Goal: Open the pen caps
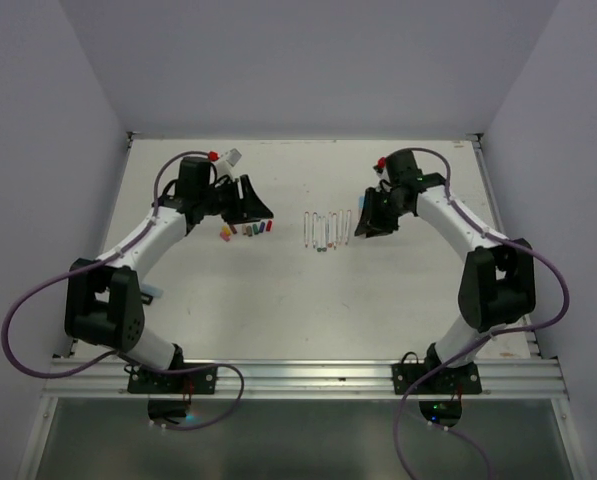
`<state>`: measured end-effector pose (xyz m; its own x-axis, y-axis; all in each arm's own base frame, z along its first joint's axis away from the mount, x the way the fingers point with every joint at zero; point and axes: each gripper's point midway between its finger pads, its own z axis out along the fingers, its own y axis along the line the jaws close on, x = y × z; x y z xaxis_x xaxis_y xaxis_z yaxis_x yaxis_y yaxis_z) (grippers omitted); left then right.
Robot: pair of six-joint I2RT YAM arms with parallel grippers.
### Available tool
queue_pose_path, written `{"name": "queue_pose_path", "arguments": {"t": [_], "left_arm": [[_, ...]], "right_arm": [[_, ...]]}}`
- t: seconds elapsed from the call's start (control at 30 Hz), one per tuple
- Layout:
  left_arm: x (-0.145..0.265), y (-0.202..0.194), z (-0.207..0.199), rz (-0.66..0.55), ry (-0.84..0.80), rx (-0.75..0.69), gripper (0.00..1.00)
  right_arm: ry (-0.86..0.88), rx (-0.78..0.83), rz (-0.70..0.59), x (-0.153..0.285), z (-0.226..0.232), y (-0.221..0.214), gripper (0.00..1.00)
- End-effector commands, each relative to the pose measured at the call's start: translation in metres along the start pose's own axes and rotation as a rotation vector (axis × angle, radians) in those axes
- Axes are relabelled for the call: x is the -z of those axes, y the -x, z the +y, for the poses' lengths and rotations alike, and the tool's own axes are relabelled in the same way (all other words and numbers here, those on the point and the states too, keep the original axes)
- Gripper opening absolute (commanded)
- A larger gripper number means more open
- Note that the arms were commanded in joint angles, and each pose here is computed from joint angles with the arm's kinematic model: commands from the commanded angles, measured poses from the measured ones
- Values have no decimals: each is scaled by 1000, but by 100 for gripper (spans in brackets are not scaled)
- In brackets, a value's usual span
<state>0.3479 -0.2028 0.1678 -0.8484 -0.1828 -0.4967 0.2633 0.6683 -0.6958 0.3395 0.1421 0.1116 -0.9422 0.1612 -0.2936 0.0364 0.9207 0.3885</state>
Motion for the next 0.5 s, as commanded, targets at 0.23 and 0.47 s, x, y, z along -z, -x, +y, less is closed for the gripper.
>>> {"name": "queue_pose_path", "arguments": {"t": [0.23, 0.47], "left_arm": [[-13, 22, -40, 34, -205, 134, 59], [-26, 20, -58, 51, -246, 165, 62]], "right_arm": [[333, 352, 100, 34, 135, -50, 0], [365, 413, 135, 29, 168, -66, 0]]}}
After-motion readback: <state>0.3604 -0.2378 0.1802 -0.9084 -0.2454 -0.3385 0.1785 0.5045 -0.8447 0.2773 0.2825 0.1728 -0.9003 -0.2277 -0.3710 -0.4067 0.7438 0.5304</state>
